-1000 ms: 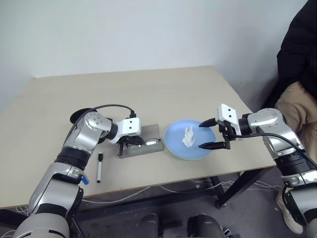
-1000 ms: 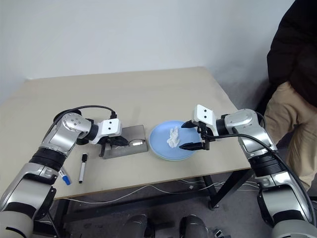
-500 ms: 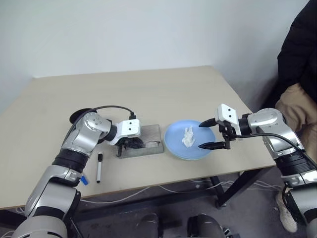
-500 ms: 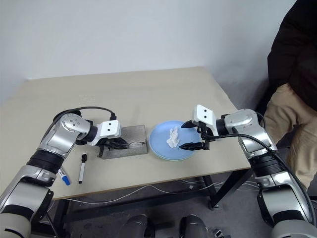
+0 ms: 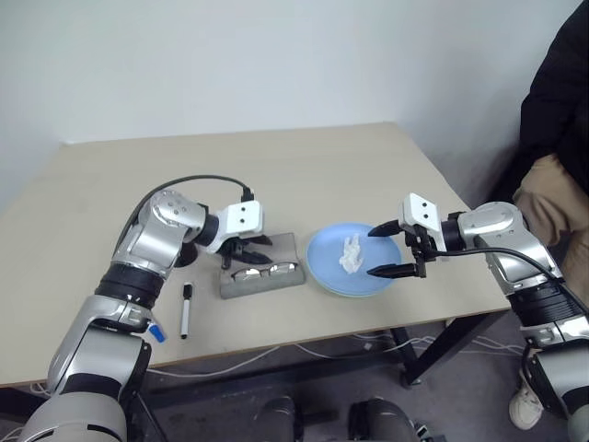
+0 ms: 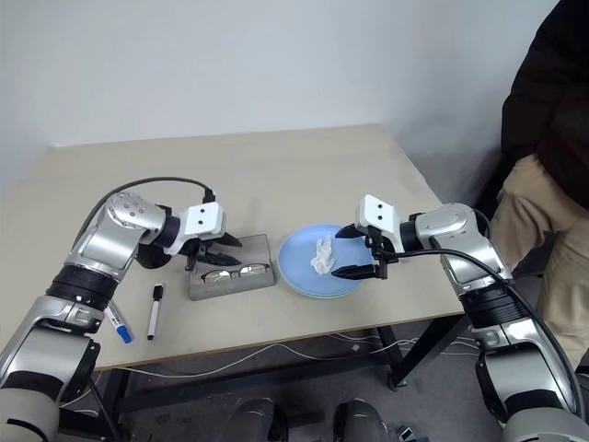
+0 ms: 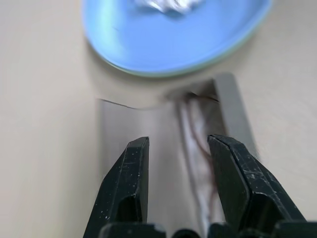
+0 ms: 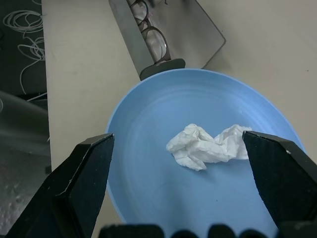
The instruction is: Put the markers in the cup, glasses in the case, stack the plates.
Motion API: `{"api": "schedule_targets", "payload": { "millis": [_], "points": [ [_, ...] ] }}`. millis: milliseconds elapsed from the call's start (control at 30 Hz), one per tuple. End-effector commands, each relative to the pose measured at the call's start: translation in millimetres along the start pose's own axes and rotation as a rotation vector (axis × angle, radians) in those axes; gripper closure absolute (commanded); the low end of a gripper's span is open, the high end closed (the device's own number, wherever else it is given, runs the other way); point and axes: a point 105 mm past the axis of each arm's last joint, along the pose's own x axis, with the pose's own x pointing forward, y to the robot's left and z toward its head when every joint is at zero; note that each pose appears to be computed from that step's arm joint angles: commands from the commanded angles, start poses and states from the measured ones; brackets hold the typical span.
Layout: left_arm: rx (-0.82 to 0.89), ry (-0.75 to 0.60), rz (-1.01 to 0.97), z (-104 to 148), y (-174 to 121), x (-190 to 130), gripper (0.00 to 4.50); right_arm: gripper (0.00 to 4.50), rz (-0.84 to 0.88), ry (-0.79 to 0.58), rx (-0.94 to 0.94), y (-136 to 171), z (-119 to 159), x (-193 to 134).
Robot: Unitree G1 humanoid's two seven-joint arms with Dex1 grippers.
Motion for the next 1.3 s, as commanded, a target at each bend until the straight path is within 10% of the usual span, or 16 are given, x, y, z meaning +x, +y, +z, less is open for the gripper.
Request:
{"api": "schedule_targets", "payload": {
  "millis": [33, 200, 333, 767, 1300],
  "points": [
    [0.046, -0.066, 0.076, 23.9, 17.8, -16.6, 2.59, 0.0, -0.02, -0.021, -0.047, -5.1, 12.2, -4.1],
    [0.049, -0.051, 0.178, 21.1, 37.5, -22.6, 3.11, 0.0, -0.02, -0.023, -0.048, -4.8, 12.5, -3.7],
    [0.036, -0.023, 0.245, 7.2, 47.3, -16.4, 4.48, 0.0, -0.02, -0.026, -0.047, -4.0, 12.6, -2.8],
    [-0.029, 0.136, 0.362, -49.5, 50.7, 17.7, 4.48, 0.0, -0.027, -0.019, -0.047, -2.7, 10.9, -4.7],
    [0.054, 0.024, 0.079, -20.5, 8.6, 22.6, 4.48, 0.0, -0.036, -0.014, -0.041, -2.9, 9.4, -9.2]
  ]
}}
